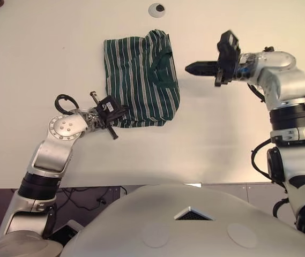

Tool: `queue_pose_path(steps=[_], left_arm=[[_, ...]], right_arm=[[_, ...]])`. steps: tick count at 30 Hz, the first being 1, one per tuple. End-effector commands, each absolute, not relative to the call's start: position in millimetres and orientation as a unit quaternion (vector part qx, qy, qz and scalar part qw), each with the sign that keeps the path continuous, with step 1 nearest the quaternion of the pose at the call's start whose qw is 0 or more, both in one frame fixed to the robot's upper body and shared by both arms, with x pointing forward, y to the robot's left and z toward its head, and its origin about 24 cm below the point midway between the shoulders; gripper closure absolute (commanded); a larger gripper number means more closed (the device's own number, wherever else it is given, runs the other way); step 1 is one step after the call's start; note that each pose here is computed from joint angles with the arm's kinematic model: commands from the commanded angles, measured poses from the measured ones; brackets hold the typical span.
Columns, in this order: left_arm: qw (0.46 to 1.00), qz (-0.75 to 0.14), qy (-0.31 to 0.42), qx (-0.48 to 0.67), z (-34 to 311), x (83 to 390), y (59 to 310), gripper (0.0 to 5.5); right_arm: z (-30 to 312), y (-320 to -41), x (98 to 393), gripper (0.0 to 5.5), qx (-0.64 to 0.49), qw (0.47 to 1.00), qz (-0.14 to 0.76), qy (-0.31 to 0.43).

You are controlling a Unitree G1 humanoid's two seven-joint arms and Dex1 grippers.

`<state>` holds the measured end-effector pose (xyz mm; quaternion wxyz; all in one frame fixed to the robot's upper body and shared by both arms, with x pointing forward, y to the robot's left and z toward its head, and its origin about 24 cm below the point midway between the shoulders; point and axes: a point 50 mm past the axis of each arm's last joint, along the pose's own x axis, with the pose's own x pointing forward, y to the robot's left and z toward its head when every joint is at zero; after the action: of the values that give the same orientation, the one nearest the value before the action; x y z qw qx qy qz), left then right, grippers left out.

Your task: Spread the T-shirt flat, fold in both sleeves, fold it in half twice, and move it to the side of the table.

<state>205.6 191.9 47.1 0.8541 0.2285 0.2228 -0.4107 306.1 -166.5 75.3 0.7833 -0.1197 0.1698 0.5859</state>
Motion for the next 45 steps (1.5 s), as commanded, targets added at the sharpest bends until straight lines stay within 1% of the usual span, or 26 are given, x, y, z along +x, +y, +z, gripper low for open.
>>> queue_pose_path(steps=[1,5,8,9,11,14,19,24,28,29,33,35,37,39,40,42,43,45], left_arm=[[0.842,-0.420,0.134,0.310,96.7,221.7,203.8,4.81],[0.772,-0.457,0.174,0.407,89.0,207.4,226.2,4.17],[0.721,-0.480,0.201,0.458,78.5,189.9,238.4,3.67],[0.703,-0.488,0.204,0.475,75.9,184.2,240.7,3.51],[0.677,-0.502,0.199,0.500,73.5,175.9,242.3,3.51],[0.661,-0.517,0.175,0.515,69.3,171.9,232.8,3.51],[0.645,-0.515,0.161,0.542,62.7,178.9,222.9,3.51],[0.636,-0.515,0.150,0.555,52.5,188.6,209.5,3.51],[0.626,-0.531,0.144,0.552,41.3,193.0,195.9,3.51],[0.623,-0.538,0.146,0.548,38.7,192.7,193.0,3.69],[0.610,-0.567,0.164,0.528,30.1,189.2,186.7,4.27],[0.608,-0.572,0.171,0.522,26.9,189.1,186.5,4.57],[0.614,-0.575,0.177,0.511,24.7,190.0,186.2,4.86],[0.635,-0.578,0.182,0.478,26.0,189.3,184.2,5.18],[0.641,-0.587,0.184,0.459,28.5,186.9,183.7,5.30],[0.656,-0.605,0.196,0.407,36.8,178.6,183.3,5.38],[0.665,-0.614,0.209,0.370,42.9,171.9,183.5,5.39],[0.682,-0.630,0.230,0.292,58.5,158.6,183.3,5.39]], right_arm=[[63.5,-180.4,287.8,5.10,-0.377,0.690,0.614,0.073],[62.2,-181.2,274.3,4.40,-0.423,0.661,0.620,-0.014],[53.6,-177.4,259.3,3.83,-0.429,0.646,0.630,-0.053],[50.7,-177.0,254.4,3.77,-0.428,0.642,0.633,-0.061],[46.1,-176.5,244.0,3.77,-0.435,0.625,0.643,-0.079],[36.7,-167.5,235.2,3.77,-0.436,0.611,0.654,-0.094],[24.2,-146.3,238.7,3.77,-0.440,0.617,0.644,-0.102],[14.1,-133.7,242.7,3.77,-0.464,0.603,0.641,-0.106],[2.3,-132.0,247.5,3.77,-0.476,0.594,0.645,-0.070],[-0.6,-132.0,247.8,3.77,-0.480,0.585,0.650,-0.061],[-10.3,-133.5,247.0,4.44,-0.483,0.557,0.676,-0.018],[-11.6,-133.7,247.1,4.78,-0.484,0.547,0.684,-0.012],[-11.4,-133.2,248.4,5.10,-0.482,0.546,0.685,-0.010],[-9.1,-133.9,251.0,5.45,-0.465,0.557,0.688,0.005],[-6.1,-135.7,250.9,5.50,-0.445,0.561,0.698,0.030],[9.6,-140.2,248.6,5.50,-0.365,0.574,0.728,0.091],[22.2,-144.8,244.3,5.50,-0.310,0.573,0.749,0.124],[47.6,-157.5,231.4,5.50,-0.204,0.552,0.787,0.186]])
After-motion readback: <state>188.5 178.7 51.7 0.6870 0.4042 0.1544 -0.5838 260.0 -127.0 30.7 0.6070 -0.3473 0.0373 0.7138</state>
